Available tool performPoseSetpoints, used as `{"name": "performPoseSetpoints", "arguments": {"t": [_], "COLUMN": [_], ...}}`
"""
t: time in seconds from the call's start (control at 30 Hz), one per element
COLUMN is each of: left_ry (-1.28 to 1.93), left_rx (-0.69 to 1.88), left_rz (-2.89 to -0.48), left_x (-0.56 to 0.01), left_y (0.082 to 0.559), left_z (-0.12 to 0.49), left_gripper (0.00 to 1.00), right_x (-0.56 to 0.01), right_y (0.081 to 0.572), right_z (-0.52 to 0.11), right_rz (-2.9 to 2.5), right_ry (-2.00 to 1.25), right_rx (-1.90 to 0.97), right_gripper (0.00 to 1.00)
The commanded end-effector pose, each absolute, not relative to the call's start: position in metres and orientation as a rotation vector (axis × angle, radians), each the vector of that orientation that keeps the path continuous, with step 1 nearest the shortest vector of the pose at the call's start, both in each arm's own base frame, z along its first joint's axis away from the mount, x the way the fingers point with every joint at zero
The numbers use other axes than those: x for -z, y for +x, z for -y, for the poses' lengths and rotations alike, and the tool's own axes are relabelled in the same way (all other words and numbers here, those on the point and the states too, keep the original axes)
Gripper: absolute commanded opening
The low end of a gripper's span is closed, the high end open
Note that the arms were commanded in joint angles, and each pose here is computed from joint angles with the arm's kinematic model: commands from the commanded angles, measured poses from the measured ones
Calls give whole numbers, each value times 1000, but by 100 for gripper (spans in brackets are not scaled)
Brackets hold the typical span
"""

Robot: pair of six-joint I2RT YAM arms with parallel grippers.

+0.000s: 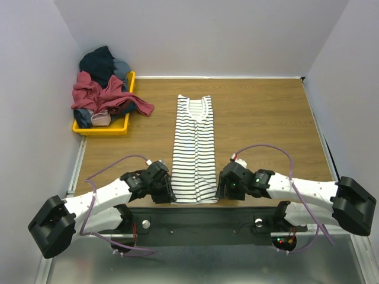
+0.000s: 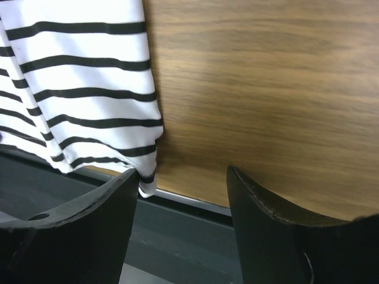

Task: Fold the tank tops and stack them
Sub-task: Fold the tank top

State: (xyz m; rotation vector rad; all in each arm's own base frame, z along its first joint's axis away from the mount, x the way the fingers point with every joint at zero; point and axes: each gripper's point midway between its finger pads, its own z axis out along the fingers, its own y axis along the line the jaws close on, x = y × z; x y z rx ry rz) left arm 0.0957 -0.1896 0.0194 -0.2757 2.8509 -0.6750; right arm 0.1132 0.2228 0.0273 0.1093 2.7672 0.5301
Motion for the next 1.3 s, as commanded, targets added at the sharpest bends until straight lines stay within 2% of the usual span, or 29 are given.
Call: {"name": "performPoseSetpoints", "arguments": {"t": [0.0, 0.1, 0.27, 0.43, 0.77, 1.27], "left_ry": [-268, -274, -271, -282, -260, -246], "left_rx": [659, 685, 717, 755, 756, 749], "left_rz": [-2874, -2869, -2864, -2839, -2831, -2826], "left_x": [-10, -10, -11, -16, -18, -19], "left_y": [90, 90, 89, 92, 95, 98], "left_z": [185, 188, 191, 194, 197, 199], "left_gripper": [36, 31, 14, 6, 5, 5], "right_x": [-12, -13, -34, -59, -45, -33], "right_y": [103, 107, 126, 144, 149, 135], "right_z": [-190, -188, -198, -201, -193, -220], "right_rz": [-2795, -2772, -2684, -2602, -2651, -2716], "right_ry": [224, 258, 248, 236, 221, 126], "right_rx": [-393, -380, -405, -389, -276, -404], "right_gripper": [67, 67, 67, 70, 72, 71]}}
